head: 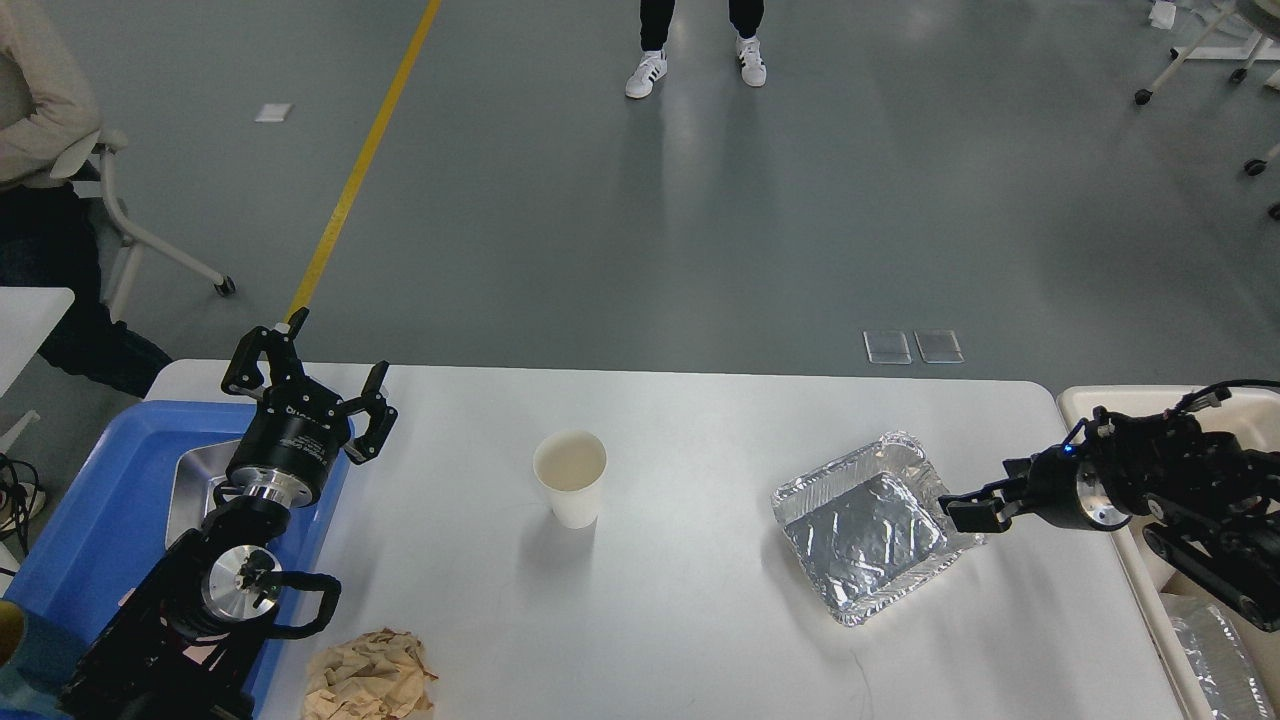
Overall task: Tidy desktop
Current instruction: 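Grasp the foil tray edge with the right gripper and lift it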
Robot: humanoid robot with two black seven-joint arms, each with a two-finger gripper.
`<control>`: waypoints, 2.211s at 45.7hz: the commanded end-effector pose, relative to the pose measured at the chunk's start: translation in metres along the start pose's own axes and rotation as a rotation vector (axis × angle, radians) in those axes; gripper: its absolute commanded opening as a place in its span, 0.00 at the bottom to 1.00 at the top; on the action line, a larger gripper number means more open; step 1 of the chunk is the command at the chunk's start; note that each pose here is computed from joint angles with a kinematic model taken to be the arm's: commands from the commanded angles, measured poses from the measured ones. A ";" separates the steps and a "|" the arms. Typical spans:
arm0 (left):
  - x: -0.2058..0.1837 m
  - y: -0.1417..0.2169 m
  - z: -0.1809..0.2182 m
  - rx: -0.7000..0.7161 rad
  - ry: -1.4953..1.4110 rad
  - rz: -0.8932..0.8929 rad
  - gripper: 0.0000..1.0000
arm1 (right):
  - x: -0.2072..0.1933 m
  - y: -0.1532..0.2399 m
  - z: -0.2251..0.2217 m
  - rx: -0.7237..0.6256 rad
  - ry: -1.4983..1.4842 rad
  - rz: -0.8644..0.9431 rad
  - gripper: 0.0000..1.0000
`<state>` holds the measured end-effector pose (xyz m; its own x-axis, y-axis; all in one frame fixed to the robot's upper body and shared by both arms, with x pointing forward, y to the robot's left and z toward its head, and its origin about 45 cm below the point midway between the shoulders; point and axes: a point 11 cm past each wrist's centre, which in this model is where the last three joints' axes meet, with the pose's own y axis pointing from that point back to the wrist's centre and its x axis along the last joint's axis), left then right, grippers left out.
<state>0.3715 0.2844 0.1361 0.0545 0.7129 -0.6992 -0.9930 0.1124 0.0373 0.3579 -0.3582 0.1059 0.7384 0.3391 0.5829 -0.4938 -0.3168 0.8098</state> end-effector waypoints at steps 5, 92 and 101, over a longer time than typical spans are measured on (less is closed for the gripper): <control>0.004 0.003 -0.001 0.003 -0.001 0.008 0.97 | -0.006 -0.016 -0.008 0.004 0.015 -0.013 1.00; 0.013 0.009 -0.002 0.021 -0.014 0.030 0.97 | 0.076 0.111 0.050 0.041 -0.248 0.029 0.00; 0.013 0.008 -0.003 0.022 -0.013 0.035 0.97 | 0.085 0.089 0.030 0.071 -0.262 0.034 0.00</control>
<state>0.3635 0.2939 0.1258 0.0246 0.7264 -0.6868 -0.9918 0.1041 0.0745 0.3857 -0.4059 0.2338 0.8175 0.0821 0.5700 -0.5095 -0.3584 0.7823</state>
